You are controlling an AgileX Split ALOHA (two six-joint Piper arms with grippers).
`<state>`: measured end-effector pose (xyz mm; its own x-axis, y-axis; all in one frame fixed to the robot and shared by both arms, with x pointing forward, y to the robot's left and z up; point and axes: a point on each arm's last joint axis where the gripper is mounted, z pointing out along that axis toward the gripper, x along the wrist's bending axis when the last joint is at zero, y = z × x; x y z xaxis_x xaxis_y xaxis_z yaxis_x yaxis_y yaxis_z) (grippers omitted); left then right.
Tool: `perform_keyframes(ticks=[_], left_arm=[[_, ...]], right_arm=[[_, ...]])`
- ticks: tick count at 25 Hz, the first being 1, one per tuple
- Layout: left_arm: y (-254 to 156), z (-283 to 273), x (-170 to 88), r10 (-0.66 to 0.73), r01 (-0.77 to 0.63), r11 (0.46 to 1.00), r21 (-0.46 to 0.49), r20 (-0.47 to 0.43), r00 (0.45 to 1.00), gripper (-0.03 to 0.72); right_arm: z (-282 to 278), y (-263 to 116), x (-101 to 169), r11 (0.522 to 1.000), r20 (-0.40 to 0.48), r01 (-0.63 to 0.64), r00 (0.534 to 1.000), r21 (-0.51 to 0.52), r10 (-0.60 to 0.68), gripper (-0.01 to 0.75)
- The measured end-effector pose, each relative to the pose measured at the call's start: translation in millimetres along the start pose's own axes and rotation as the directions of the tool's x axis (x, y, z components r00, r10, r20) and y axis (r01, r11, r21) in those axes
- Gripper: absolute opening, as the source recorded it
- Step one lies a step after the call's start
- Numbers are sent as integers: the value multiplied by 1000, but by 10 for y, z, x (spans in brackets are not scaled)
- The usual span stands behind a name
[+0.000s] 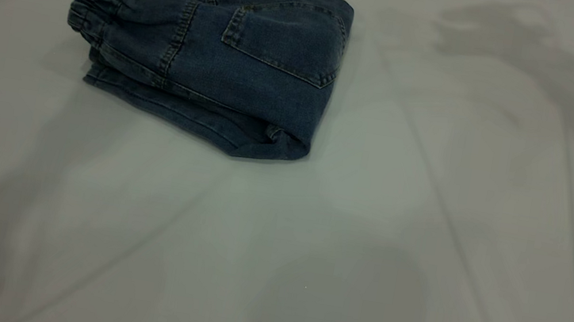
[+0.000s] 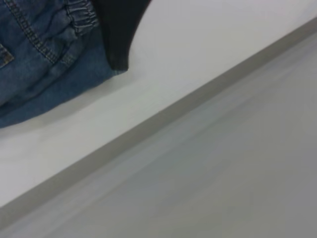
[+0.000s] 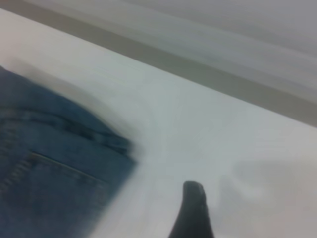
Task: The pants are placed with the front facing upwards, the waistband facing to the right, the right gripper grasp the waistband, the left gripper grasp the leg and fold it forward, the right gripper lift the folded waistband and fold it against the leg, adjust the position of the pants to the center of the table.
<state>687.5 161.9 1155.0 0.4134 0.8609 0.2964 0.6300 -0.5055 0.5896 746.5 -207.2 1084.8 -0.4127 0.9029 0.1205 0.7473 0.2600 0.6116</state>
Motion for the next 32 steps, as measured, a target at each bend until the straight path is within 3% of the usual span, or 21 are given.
perform_keyframes(ticks=[8,11,17,27,32], left_arm=[[-85,483,-178,-18,10,997,76,93,995,524],[-133,684,-268,-35,20,994,107,144,989,524],[-275,1116,-437,-63,23,983,182,216,974,524],[-559,1546,-697,-87,-6,951,310,284,955,524],[-838,1731,-806,-101,-37,908,417,303,948,524]], right_arm=[[-756,-35,-38,1000,274,-25,961,5,22,496],[-1127,-35,5,997,341,-61,937,-51,75,496],[-1617,-127,204,990,297,-92,947,-111,121,496],[-1920,-563,389,995,274,-97,956,-33,102,496],[-2096,-619,449,994,275,-92,956,-63,106,496]])
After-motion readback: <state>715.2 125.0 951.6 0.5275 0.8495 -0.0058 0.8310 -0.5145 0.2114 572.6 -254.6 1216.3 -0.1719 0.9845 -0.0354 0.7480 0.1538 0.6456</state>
